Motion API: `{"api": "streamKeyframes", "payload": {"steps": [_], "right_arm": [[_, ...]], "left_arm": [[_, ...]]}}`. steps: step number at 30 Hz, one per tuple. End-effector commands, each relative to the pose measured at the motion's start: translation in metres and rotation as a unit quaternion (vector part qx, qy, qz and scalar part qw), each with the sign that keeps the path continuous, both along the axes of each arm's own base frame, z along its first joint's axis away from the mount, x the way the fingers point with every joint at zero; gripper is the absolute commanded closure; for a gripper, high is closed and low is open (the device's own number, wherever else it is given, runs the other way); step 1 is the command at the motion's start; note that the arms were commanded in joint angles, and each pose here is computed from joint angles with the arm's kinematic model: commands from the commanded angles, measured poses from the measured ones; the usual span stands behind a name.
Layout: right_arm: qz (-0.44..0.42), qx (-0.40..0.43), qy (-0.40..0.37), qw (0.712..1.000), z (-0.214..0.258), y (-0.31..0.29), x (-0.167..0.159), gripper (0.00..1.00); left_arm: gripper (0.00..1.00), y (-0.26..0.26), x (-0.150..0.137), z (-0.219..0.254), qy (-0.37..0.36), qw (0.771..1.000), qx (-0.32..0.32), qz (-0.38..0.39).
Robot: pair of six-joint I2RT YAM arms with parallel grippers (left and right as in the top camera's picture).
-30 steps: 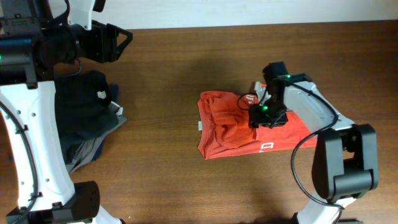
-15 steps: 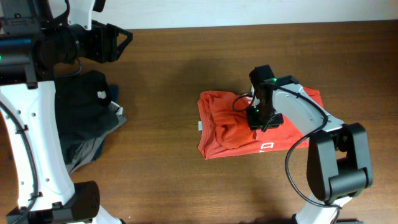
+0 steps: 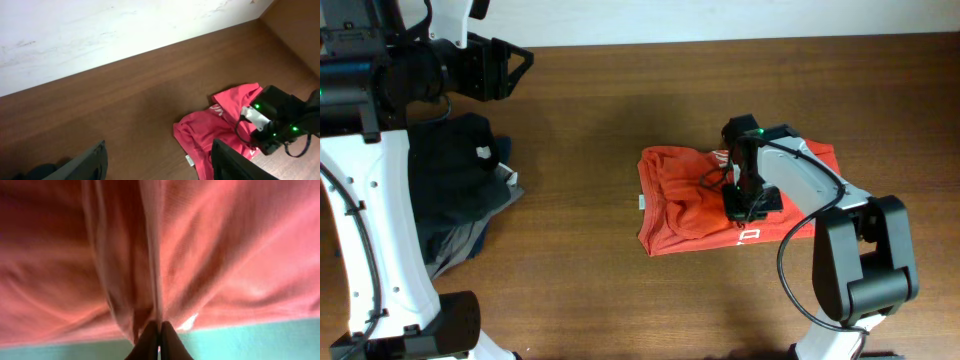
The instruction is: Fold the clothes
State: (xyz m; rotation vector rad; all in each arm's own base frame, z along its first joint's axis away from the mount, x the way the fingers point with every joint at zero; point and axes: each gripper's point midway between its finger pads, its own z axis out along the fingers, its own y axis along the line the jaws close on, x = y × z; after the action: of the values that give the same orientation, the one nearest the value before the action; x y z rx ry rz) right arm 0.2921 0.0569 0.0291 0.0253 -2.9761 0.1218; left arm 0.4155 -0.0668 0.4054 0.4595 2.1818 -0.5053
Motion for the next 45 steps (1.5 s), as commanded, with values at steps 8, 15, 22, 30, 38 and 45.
{"api": "streamKeyframes", "payload": {"steps": [8,15,22,30,38,45], "right_arm": [[0.029,-0.002,0.001,1.000,0.034,-0.004,-0.013,0.95],[0.058,0.022,0.008,0.998,0.034,0.015,-0.018,0.93],[0.050,0.039,-0.036,0.997,0.035,0.033,-0.002,0.39],[0.036,0.181,-0.249,0.951,0.119,0.042,0.066,0.40],[0.037,0.128,-0.494,0.859,0.279,-0.012,0.045,0.01],[0.040,0.125,-0.572,0.810,0.335,-0.019,0.002,0.01]], "left_arm": [[0.34,0.001,-0.001,0.007,-0.016,1.000,0.005,-0.003],[0.34,0.001,-0.001,0.007,-0.016,1.000,0.005,-0.003],[0.34,0.001,-0.002,0.006,-0.014,1.000,0.005,-0.003],[0.35,0.000,-0.018,0.014,-0.013,1.000,0.006,-0.004],[0.29,0.018,-0.061,0.054,-0.080,0.994,0.068,0.039],[0.01,0.021,-0.081,0.056,-0.072,0.993,0.076,0.049]]}}
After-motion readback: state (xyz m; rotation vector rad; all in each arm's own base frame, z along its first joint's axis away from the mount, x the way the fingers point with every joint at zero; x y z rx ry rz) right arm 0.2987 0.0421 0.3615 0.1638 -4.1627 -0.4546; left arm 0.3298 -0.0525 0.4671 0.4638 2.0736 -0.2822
